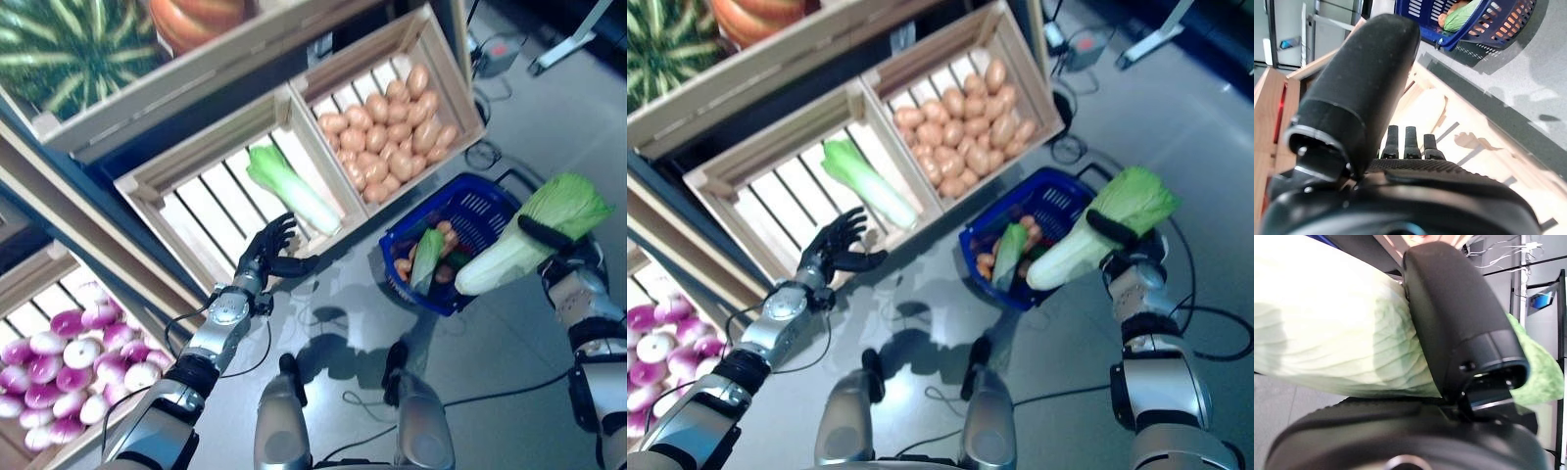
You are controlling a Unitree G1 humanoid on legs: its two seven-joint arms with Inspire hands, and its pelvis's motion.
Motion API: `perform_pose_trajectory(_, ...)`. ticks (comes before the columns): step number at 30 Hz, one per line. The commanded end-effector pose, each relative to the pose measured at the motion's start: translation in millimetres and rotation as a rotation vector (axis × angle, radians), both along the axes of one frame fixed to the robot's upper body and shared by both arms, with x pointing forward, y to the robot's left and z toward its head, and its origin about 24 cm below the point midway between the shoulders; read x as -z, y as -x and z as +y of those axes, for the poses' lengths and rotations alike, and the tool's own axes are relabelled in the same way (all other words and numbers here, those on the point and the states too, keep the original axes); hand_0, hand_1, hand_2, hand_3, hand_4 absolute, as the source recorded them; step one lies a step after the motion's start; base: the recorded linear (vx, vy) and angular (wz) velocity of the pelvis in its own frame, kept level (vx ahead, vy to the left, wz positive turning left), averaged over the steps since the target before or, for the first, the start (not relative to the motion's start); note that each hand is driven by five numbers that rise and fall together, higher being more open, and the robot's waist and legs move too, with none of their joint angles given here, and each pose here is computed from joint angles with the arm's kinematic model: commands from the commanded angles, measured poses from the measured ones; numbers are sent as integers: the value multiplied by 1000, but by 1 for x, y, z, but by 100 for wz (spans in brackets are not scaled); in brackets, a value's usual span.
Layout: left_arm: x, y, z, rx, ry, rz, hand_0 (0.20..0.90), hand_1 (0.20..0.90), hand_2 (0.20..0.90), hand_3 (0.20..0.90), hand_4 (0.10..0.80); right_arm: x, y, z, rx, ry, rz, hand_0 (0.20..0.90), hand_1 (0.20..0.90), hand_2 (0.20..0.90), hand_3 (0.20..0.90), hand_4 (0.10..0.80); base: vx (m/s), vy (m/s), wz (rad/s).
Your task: Put vegetables into the basket
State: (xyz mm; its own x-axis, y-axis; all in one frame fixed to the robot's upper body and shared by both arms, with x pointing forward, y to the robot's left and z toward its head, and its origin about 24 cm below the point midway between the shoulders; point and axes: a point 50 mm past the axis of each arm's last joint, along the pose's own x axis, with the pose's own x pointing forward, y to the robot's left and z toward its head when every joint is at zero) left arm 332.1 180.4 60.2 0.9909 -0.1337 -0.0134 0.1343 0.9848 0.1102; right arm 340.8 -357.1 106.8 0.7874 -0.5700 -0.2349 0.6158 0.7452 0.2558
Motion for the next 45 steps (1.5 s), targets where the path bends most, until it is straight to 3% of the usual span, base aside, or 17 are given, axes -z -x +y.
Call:
perform_pose_trajectory(1, -50, -3, -1, 19, 33, -266, 900, 900, 900, 900, 800, -50, 6, -29, 115, 101, -184, 300, 300, 300, 300, 400, -57, -18, 21)
perform_pose_trajectory(12, -75, 10, -14, 69, 128, -398, 900, 900, 900, 900, 800, -90, 6, -41, 96, 169, -229, 300, 300, 300, 300, 400, 1, -49, 17)
perform_pose_trajectory(13, -77, 11, -16, 74, 132, -417, 900, 900, 900, 900, 800, -90, 5, -41, 79, 168, -222, 354, 354, 354, 354, 436, 3, -55, 12)
perform_pose_trajectory(14, -79, 12, -17, 74, 135, -431, 900, 900, 900, 900, 800, -90, 4, -40, 68, 167, -214, 787, 787, 787, 787, 725, 1, -59, 9)
perform_pose_trajectory(15, -82, 14, -17, 73, 136, -457, 900, 900, 900, 900, 800, -93, 4, -40, 50, 154, -222, 900, 900, 900, 900, 800, 5, -39, 9)
perform_pose_trajectory(24, -94, 15, -19, 49, 78, -526, 900, 900, 900, 900, 800, -98, 3, -41, 52, 154, -250, 900, 900, 900, 900, 800, -5, -20, 6)
perform_pose_trajectory(27, -104, 12, -14, -7, -22, -589, 900, 900, 900, 900, 800, -102, 3, -42, 52, 151, -252, 900, 900, 900, 900, 800, -3, 11, 0)
perform_pose_trajectory(30, -126, 6, -6, -120, -274, -735, 900, 900, 900, 900, 800, -105, 1, -40, 30, 166, -244, 900, 900, 900, 900, 800, -12, 42, -1)
perform_pose_trajectory(34, -150, -8, 15, -249, -445, -772, 900, 900, 900, 900, 800, -103, -3, -35, -22, 180, -222, 900, 900, 900, 900, 800, -3, 50, -4)
perform_pose_trajectory(38, -181, -19, 38, -423, -772, -886, 900, 900, 900, 900, 800, -106, -10, -26, -80, 195, -212, 900, 900, 900, 900, 800, -2, 62, -8)
perform_pose_trajectory(45, -203, -30, 61, -554, -1228, -999, 900, 900, 900, 900, 800, -104, -16, -17, -152, 218, -178, 900, 900, 900, 900, 800, 3, 54, -12)
